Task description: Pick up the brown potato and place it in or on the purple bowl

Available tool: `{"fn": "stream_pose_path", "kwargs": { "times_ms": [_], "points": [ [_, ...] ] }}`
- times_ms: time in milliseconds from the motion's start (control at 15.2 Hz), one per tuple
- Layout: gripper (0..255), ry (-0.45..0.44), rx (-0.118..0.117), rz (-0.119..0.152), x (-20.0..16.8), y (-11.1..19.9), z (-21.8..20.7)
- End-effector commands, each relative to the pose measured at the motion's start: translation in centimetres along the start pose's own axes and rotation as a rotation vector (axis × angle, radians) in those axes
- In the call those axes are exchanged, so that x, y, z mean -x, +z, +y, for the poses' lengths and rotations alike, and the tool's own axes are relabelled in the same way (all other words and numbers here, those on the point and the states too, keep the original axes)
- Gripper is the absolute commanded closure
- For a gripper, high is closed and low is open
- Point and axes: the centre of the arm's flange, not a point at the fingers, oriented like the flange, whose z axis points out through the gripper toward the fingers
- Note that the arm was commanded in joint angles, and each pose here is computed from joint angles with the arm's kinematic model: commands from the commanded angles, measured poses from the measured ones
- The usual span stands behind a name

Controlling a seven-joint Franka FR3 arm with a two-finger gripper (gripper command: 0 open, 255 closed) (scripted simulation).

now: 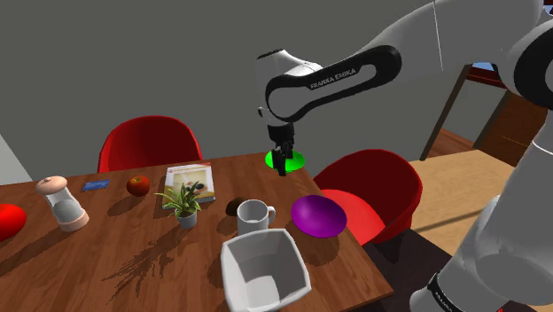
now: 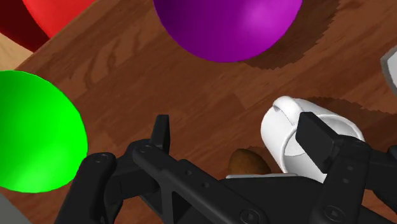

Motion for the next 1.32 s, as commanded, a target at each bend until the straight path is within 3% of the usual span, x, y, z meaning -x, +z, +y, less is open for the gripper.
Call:
{"fn": "stream_pose_path", "kwargs": {
  "times_ms": [0,1056,1254],
  "points": [
    [0,-0.049,0.01,-0.007,-2.7,1.2,-0.4],
    [0,-0.43,0.093,-0.067,-20.3,11.0,-9.4],
    [0,-0.43,0.093,-0.067,-20.2,12.6,-9.2]
  ]
}}
